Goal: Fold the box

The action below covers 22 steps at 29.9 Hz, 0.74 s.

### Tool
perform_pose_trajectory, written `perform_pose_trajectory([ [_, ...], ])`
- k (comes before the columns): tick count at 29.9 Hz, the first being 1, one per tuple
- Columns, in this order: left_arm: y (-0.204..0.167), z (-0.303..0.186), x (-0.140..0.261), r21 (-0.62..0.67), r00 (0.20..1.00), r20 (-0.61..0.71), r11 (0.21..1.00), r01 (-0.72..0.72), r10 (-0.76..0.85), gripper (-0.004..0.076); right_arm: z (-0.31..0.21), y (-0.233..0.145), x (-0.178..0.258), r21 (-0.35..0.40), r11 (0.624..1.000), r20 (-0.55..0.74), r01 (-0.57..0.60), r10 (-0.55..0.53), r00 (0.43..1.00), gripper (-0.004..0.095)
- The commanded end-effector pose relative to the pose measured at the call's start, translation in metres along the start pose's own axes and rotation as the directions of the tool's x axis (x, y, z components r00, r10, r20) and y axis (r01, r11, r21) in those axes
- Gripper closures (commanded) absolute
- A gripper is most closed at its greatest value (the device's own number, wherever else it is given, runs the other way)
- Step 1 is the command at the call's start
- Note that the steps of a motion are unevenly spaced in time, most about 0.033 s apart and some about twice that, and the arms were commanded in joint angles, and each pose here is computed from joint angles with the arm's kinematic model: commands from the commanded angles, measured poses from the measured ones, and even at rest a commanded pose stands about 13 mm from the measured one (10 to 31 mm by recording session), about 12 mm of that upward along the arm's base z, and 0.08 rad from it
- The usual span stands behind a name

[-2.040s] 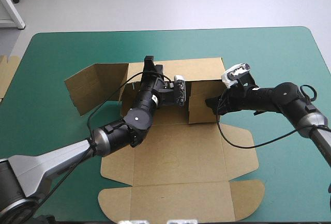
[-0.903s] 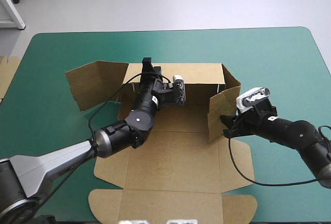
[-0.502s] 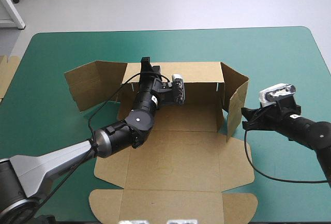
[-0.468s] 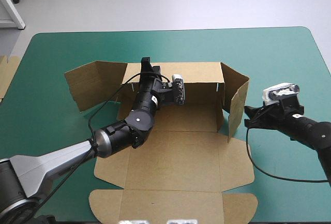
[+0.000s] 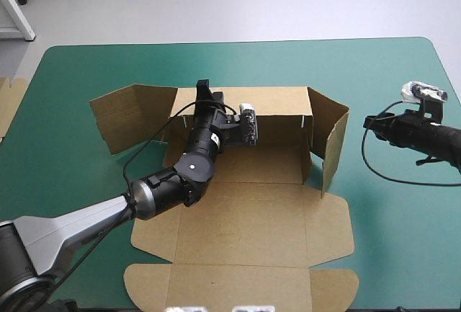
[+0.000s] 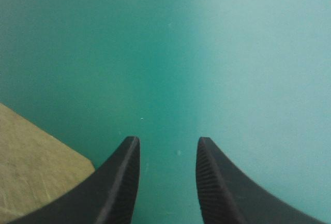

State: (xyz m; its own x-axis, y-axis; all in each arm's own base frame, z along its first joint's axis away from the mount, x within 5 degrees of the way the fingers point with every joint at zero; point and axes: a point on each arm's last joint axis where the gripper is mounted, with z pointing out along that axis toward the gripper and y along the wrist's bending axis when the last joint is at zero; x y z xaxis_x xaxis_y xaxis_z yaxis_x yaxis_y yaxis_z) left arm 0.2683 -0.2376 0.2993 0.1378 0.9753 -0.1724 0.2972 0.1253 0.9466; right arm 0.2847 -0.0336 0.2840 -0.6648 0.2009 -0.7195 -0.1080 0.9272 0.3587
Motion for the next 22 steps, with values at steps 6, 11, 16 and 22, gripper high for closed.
perform_pose_trajectory([
  [6,0.026,-0.012,-0.002,-0.093,0.999,0.017,0.995,0.035,-0.034,0.0734,0.013,0.011,-0.019,-0.258,0.964,-0.076,0.070,-0.092,0.993,0.0571],
  [11,0.026,-0.012,-0.002,-0.093,0.999,0.019,0.995,0.034,-0.032,0.0734,0.003,0.023,-0.009,-0.334,0.924,-0.017,0.188,-0.205,0.979,0.0571],
  [16,0.026,-0.012,-0.002,-0.093,0.999,0.019,0.995,0.034,-0.032,0.0734,0.003,0.031,-0.002,-0.391,0.857,0.050,0.337,-0.346,0.937,0.0538],
  [22,0.027,-0.012,-0.002,-0.094,0.999,0.023,0.995,0.031,-0.029,0.0734,0.012,0.051,0.018,-0.475,0.778,-0.034,0.413,-0.484,0.874,0.0391],
])
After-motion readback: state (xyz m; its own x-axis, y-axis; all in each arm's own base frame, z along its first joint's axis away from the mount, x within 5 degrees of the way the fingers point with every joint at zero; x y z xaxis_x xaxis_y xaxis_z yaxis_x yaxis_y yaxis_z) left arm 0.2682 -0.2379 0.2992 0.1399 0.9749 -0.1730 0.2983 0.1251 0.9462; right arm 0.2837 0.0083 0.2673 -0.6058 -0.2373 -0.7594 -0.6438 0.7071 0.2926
